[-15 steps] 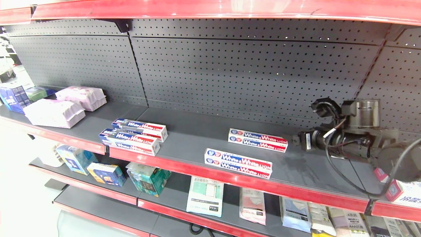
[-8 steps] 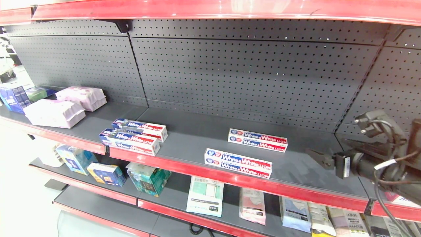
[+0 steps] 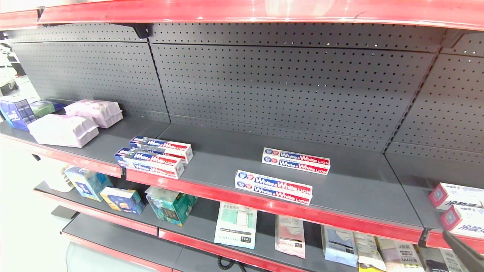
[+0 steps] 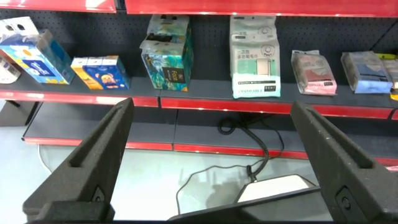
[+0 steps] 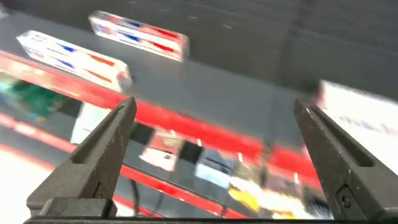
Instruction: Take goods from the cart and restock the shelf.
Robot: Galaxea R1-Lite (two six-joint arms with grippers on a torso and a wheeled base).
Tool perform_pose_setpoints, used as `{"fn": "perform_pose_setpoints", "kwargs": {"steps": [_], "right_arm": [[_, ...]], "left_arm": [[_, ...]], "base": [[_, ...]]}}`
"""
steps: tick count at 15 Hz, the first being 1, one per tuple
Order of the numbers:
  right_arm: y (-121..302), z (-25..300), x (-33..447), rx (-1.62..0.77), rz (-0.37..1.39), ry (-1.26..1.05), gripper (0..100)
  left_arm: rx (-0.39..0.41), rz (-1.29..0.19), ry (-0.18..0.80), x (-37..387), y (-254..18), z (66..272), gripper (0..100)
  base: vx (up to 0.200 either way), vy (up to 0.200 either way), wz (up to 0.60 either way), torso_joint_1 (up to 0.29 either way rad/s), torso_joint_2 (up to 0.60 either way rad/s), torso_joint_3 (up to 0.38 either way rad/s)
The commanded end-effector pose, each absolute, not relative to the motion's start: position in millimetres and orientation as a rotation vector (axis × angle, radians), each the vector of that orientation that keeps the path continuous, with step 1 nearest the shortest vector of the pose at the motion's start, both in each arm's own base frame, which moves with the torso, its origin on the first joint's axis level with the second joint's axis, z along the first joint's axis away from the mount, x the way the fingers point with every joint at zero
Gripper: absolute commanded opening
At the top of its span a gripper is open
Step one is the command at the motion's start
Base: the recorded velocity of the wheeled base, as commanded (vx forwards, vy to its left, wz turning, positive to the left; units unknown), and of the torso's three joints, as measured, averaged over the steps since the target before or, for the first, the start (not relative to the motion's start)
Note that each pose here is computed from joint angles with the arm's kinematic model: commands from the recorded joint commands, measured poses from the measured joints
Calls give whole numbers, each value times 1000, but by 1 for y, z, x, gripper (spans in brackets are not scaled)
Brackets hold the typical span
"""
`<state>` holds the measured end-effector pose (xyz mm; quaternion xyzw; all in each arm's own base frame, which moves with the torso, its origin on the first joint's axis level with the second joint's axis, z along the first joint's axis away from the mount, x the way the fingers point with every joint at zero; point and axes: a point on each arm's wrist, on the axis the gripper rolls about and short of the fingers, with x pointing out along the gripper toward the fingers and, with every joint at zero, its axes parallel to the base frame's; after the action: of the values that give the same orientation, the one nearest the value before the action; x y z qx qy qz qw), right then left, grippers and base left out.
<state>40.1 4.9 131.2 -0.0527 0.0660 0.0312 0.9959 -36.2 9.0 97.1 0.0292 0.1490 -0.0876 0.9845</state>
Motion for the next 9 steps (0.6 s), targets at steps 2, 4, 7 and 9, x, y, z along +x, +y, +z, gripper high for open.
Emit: {"fn": "perform_pose_setpoints", "kwargs": {"steps": [2,4,7,9], "right_arm": [[-6,83,-15,-81,-103,43,100],[-6,84,-14,-53,-11,56,100],[-5,83,-14,-84,80,39,100],[-2,82,-15,-56,234,49,100]], "left_arm": [[55,-171,299,-36,9,97,100],[52,-173,276,-33,8,94,100],[38,-177,185,-24,6,90,100],[35,-177,183,-24,6,90,100]], "base": [[0,0,0,0,0,0],[0,0,0,0,0,0],[0,0,0,0,0,0],[0,0,0,0,0,0]]}}
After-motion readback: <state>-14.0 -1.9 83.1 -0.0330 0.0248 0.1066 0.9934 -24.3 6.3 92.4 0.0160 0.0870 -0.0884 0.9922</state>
